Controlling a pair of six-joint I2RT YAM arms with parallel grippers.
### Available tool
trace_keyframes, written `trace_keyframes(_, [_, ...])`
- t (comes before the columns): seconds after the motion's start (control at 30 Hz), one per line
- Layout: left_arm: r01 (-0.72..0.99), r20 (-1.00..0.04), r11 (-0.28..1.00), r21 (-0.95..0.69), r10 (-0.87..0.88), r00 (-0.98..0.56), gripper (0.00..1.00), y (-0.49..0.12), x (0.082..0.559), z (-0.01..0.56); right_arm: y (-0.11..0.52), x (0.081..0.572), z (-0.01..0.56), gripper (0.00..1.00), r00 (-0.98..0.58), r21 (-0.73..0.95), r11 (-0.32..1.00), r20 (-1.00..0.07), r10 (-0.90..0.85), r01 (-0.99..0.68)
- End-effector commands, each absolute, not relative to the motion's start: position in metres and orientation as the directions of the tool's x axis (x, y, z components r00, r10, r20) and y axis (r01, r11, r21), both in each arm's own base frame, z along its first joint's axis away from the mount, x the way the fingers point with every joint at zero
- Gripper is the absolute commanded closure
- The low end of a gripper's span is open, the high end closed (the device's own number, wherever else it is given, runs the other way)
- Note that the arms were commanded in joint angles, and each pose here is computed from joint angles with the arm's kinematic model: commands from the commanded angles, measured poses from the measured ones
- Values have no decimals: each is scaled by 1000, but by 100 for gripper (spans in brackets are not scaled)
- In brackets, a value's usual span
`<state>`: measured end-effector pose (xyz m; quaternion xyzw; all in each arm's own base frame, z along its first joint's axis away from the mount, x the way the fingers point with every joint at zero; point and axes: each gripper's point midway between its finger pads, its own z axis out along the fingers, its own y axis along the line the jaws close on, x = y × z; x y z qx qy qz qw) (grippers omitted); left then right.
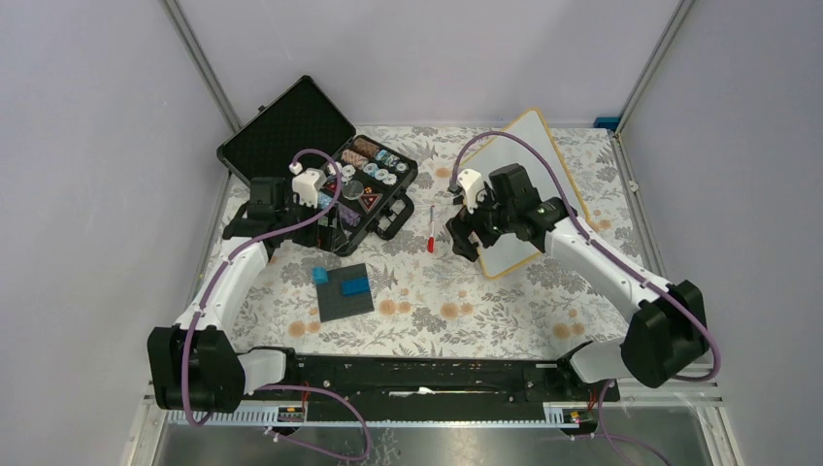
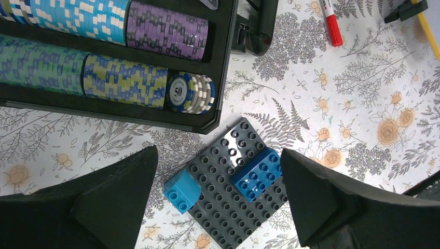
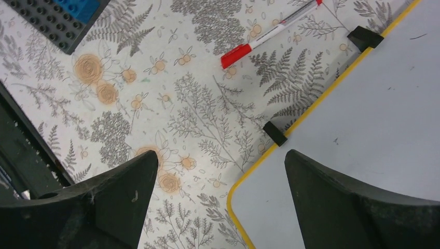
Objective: Write a sentence on the whiteboard
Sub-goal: Adjust the whiteboard stand at the center of the board.
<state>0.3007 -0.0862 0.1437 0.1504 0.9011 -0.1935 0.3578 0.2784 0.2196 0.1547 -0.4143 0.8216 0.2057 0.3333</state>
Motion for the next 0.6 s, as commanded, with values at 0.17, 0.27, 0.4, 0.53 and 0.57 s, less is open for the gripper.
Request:
trace_keyframes(0.17, [411,-759,885,-218,111,-642,1,-86,313,162,231,330,150,22,-519,23,671,-655,-550,-741])
trace_keyframes(0.27, [412,-763,886,-215,111,-637,1,-85,313,164,237,343,142,42,-537,14,687,-637,-554,-726])
trace_keyframes(0.4, [412,-766,886,-213,111,-633,1,-85,313,165,242,358,129,62,-556,-4,702,-607,-568,-713])
trace_keyframes(0.53, [406,-766,889,-212,107,-634,1,-84,314,165,248,368,110,71,-570,-19,705,-572,-590,-709])
trace_keyframes(0.57, [403,-766,891,-210,106,-634,1,-84,314,165,249,371,106,72,-571,-27,704,-564,-597,-709])
